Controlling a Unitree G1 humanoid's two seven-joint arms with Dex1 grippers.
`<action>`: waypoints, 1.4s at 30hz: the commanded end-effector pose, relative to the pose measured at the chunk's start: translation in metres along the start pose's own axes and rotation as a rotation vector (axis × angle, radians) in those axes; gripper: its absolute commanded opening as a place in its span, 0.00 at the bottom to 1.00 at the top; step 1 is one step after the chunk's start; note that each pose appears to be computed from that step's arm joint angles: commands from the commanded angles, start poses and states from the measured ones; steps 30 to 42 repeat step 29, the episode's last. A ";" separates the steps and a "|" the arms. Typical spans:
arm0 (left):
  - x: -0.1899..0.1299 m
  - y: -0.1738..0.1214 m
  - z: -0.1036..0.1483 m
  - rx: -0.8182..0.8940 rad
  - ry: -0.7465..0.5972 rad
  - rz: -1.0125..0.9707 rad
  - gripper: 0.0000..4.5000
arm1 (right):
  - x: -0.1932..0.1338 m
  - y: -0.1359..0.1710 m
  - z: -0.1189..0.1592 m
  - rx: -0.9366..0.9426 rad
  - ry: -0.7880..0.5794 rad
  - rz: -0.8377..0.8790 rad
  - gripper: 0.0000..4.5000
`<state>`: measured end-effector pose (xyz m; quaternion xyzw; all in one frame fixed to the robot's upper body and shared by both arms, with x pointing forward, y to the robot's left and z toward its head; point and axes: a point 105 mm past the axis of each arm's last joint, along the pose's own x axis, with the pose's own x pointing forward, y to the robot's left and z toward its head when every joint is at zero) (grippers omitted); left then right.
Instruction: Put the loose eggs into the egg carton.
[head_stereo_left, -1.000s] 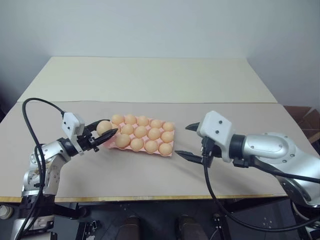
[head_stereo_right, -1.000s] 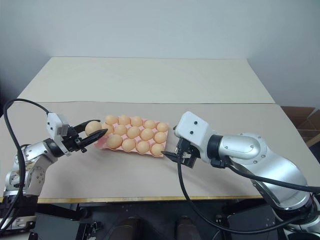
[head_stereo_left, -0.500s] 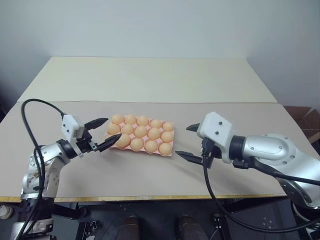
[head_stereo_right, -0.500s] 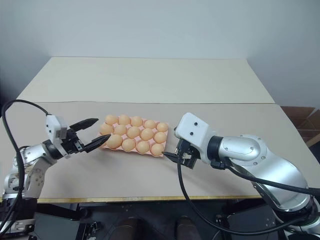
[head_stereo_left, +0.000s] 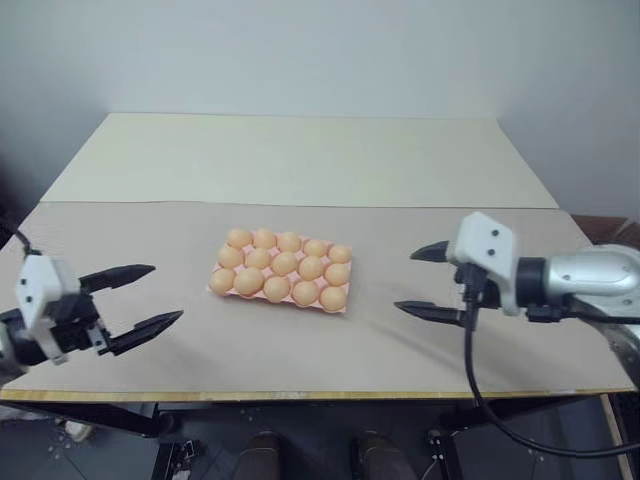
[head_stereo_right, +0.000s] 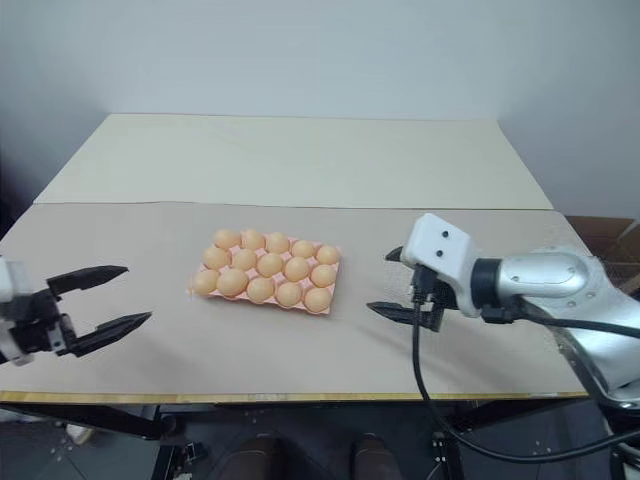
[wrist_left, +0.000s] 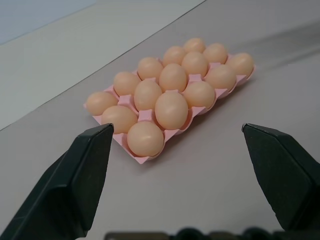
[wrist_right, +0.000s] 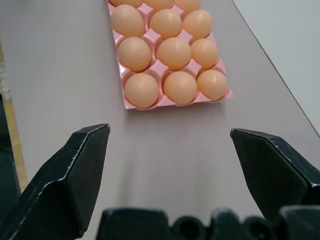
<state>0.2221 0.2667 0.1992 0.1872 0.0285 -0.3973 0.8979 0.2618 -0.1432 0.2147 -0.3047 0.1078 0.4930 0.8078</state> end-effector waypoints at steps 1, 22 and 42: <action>-0.018 -0.004 0.019 0.068 0.035 0.003 0.99 | -0.017 -0.004 0.002 -0.065 -0.009 0.053 1.00; -0.047 -0.033 0.033 0.070 0.148 0.081 0.99 | -0.041 -0.020 -0.026 -0.108 0.068 0.171 1.00; -0.048 -0.034 0.033 0.050 0.154 0.075 0.99 | -0.042 -0.021 -0.026 -0.106 0.071 0.168 1.00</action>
